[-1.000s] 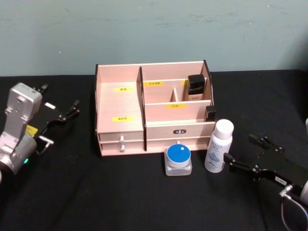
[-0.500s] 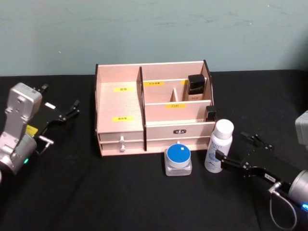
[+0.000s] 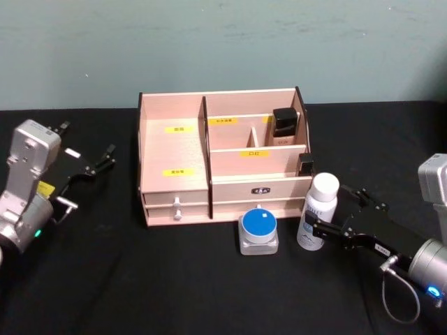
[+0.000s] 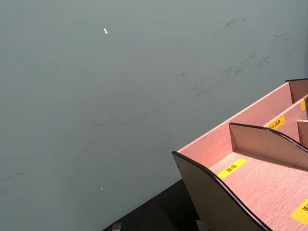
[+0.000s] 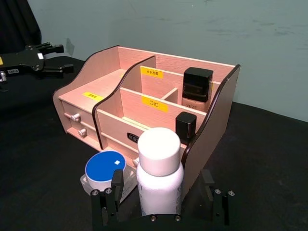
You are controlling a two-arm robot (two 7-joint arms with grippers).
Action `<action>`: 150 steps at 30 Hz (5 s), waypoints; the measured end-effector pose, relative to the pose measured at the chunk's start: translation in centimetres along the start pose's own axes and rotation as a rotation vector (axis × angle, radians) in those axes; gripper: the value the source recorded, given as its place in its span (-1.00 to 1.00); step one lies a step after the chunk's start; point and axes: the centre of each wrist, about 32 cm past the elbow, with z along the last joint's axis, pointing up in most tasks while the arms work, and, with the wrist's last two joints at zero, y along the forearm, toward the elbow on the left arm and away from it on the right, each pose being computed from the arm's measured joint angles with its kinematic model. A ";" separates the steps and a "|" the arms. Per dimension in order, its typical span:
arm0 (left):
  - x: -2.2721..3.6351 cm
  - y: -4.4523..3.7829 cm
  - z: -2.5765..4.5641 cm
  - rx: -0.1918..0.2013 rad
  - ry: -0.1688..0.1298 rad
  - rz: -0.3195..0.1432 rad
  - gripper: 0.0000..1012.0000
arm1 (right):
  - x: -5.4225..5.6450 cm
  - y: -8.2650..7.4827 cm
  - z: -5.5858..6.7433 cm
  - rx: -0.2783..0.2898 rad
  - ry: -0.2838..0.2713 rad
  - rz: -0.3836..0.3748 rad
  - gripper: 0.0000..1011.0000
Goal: Pick up the facial cleanser and watermelon frost from the table and place them into the tiered storage box.
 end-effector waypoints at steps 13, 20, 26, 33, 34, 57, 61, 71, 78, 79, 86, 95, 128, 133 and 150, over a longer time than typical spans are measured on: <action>0.00 0.00 0.00 0.000 0.000 0.000 0.98 | 0.3 0.9 0.4 -0.008 -0.014 0.005 0.98; 0.00 0.00 0.00 0.000 0.000 0.000 0.98 | 0.3 1.1 0.6 -0.018 -0.020 0.010 0.98; 0.00 0.00 0.00 0.000 0.000 0.000 0.98 | 0.4 1.3 0.6 -0.026 -0.022 0.010 0.98; 0.00 0.00 0.00 0.000 0.000 0.000 0.98 | 0.3 1.4 0.5 -0.030 -0.030 0.004 0.98; 0.00 0.00 0.00 0.000 0.000 0.000 0.98 | 0.3 1.4 0.5 -0.030 -0.030 0.004 0.98; 0.00 0.00 0.00 0.000 0.000 0.000 0.98 | 0.3 1.3 0.6 -0.027 -0.027 0.003 0.19; 0.00 0.00 0.00 0.000 0.000 0.000 0.98 | 0.3 1.3 0.6 -0.027 -0.027 0.003 0.19; 0.00 0.00 0.00 0.000 0.000 0.000 0.98 | 0.3 1.3 0.6 -0.026 -0.025 0.004 0.19; 0.00 0.00 0.00 0.000 0.000 0.000 0.98 | 0.3 1.1 0.9 -0.015 -0.016 0.016 0.19; 0.00 0.00 0.00 0.000 0.000 0.000 0.98 | 0.3 1.0 1.0 -0.013 -0.017 0.019 0.19; 0.00 0.00 0.00 0.000 0.000 0.000 0.98 | 0.0 0.4 2.5 -0.003 -0.027 0.054 0.19; 0.00 0.00 0.00 0.000 0.000 0.000 0.98 | -0.2 0.4 6.1 0.035 -0.054 0.098 0.19; 0.00 0.00 0.00 0.000 0.000 0.000 0.98 | -0.5 10.1 12.9 0.079 -0.116 0.107 0.19; 0.00 0.00 0.00 0.000 0.000 0.000 0.98 | -0.3 11.5 13.1 0.080 -0.121 0.092 0.19; 0.00 0.00 0.00 0.000 0.000 0.000 0.98 | 0.1 14.6 12.6 0.073 -0.116 0.061 0.19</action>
